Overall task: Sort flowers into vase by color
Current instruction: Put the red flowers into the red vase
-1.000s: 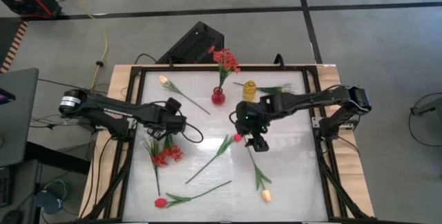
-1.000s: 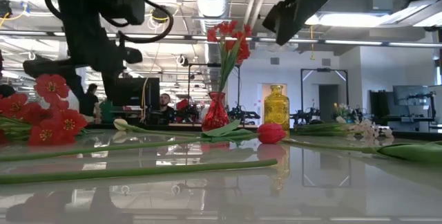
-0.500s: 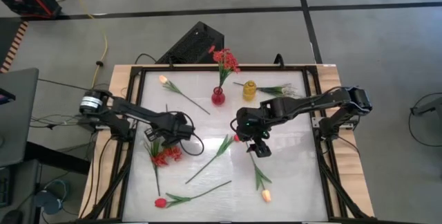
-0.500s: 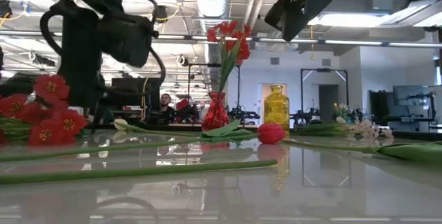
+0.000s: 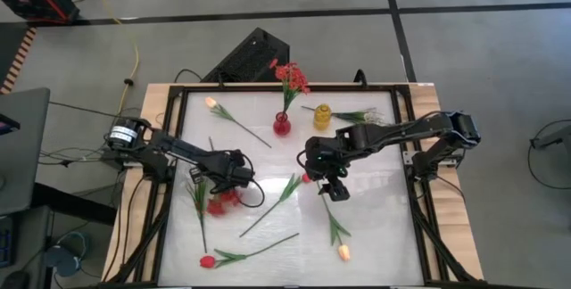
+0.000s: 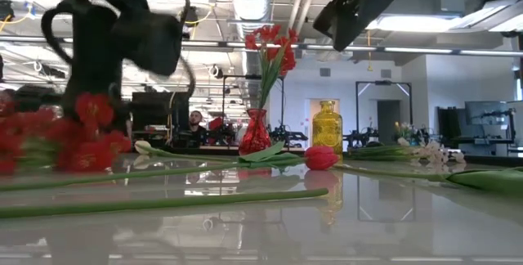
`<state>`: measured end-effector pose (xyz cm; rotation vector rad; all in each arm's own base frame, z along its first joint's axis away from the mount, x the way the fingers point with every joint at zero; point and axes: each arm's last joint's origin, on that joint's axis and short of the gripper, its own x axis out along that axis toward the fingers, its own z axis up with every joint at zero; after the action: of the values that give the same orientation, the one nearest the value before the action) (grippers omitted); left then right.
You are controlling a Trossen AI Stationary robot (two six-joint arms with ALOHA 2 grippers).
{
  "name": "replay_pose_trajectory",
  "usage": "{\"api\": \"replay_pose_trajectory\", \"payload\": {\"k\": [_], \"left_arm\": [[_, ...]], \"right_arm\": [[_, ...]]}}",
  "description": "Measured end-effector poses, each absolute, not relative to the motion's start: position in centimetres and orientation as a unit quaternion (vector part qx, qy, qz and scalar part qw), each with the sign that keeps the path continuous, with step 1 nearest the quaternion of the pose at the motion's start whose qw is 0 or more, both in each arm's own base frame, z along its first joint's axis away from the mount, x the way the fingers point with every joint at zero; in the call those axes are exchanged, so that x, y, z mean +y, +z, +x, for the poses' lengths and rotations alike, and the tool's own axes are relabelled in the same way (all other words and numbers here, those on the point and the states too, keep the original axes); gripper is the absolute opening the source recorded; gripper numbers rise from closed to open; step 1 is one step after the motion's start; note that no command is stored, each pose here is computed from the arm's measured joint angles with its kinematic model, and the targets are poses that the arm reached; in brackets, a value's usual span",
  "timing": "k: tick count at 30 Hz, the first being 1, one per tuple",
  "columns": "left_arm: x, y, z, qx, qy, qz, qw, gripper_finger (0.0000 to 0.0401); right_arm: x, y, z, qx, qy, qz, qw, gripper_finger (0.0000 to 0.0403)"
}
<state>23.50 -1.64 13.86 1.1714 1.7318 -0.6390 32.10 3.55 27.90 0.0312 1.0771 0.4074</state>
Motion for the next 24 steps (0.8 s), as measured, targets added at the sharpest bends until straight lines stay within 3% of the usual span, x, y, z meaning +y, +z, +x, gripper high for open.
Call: {"api": "replay_pose_trajectory", "payload": {"k": [6, 10, 14, 17, 20, 24], "left_arm": [[-0.7, 19.4, 24.4, 0.658, -0.149, 0.47, 0.57, 0.0004], [0.5, 23.7, 23.7, 0.59, -0.054, 0.42, 0.687, 0.0004], [1.6, 27.4, 22.9, 0.45, -0.011, 0.282, 0.847, 0.0004], [2.3, 29.2, 22.4, 0.291, -0.002, 0.213, 0.933, 0.0004], [3.0, 29.6, 22.0, 0.146, 0.026, 0.191, 0.97, 0.0004], [4.1, 28.1, 21.5, 0.02, 0.097, 0.145, 0.985, 0.0004]], "right_arm": [[3.5, 27.8, 32.0, 0.515, 0.192, 0.016, 0.835, 0.0249], [3.7, 27.8, 31.9, 0.518, 0.191, 0.019, 0.834, 0.0249], [4.1, 27.8, 31.9, 0.52, 0.19, 0.026, 0.832, 0.0249], [4.6, 27.8, 31.8, 0.521, 0.184, 0.001, 0.834, 0.0249], [4.9, 27.4, 31.5, 0.513, 0.19, -0.03, 0.837, 0.0249], [4.9, 27.4, 30.6, 0.482, 0.189, -0.031, 0.855, 0.0249]]}}
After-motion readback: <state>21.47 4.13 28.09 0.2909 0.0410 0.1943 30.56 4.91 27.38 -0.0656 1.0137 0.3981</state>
